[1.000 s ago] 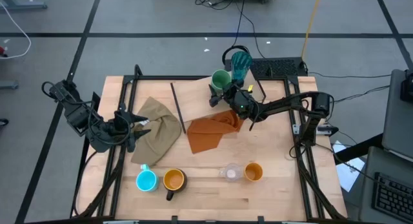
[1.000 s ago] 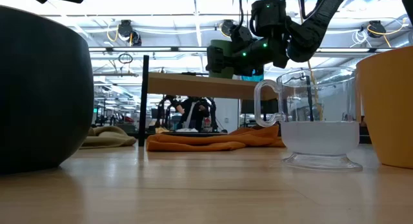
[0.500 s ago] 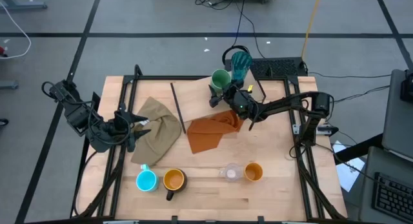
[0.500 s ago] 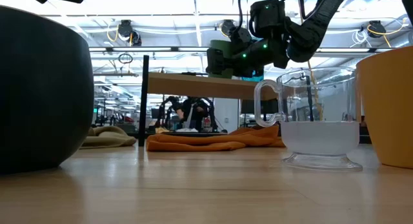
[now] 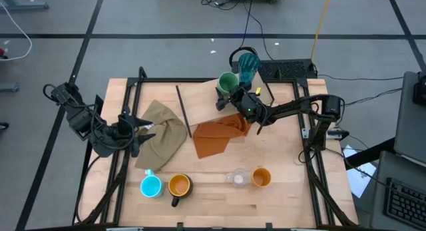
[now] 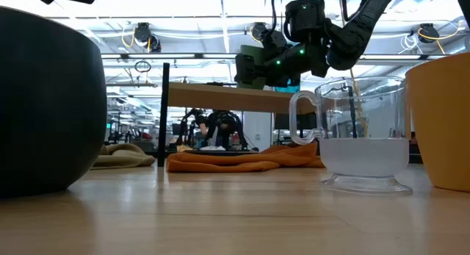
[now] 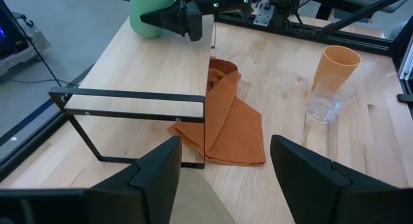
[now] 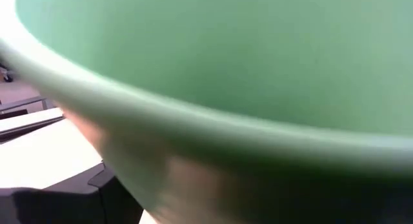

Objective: Stack small to large cups/mugs on shelf
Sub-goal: Put the green cup on the shelf

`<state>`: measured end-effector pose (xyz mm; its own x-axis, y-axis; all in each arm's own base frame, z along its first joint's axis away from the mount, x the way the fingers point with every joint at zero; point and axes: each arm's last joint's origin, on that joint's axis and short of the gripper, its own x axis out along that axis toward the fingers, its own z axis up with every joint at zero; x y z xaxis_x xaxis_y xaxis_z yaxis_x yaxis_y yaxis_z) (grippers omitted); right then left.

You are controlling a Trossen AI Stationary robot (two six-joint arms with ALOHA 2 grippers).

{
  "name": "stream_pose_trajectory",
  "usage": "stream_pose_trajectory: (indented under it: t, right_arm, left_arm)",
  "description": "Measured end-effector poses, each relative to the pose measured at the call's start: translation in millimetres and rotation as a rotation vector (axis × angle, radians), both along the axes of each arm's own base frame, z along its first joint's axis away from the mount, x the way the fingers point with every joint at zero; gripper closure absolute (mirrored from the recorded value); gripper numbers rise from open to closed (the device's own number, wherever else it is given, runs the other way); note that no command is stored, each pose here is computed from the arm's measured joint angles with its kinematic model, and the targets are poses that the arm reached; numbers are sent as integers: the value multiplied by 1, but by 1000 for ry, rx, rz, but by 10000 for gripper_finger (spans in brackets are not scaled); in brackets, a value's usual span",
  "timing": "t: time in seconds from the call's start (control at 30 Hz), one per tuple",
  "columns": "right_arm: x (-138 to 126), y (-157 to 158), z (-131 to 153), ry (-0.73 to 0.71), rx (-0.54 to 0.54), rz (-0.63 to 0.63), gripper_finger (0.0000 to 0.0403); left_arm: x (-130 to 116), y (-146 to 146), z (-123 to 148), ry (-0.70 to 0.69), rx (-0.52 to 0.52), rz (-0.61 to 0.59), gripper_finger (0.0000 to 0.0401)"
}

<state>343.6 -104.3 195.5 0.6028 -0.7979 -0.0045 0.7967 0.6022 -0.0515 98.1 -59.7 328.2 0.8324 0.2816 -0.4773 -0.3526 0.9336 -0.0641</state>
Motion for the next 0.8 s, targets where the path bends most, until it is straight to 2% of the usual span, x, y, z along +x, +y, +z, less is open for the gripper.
stream_pose_trajectory:
  t: [0.27,0.53,0.8]
  right_arm:
    - [2,0,1,14,-2,2,65]
    - [4,-1,5,50,19,4,57]
    - [-6,2,29,48,41,21,62]
  left_arm:
    - [2,-2,-1,13,0,-8,162]
    - [2,-2,-1,17,-3,-11,162]
    - [2,-2,-1,19,1,-13,162]
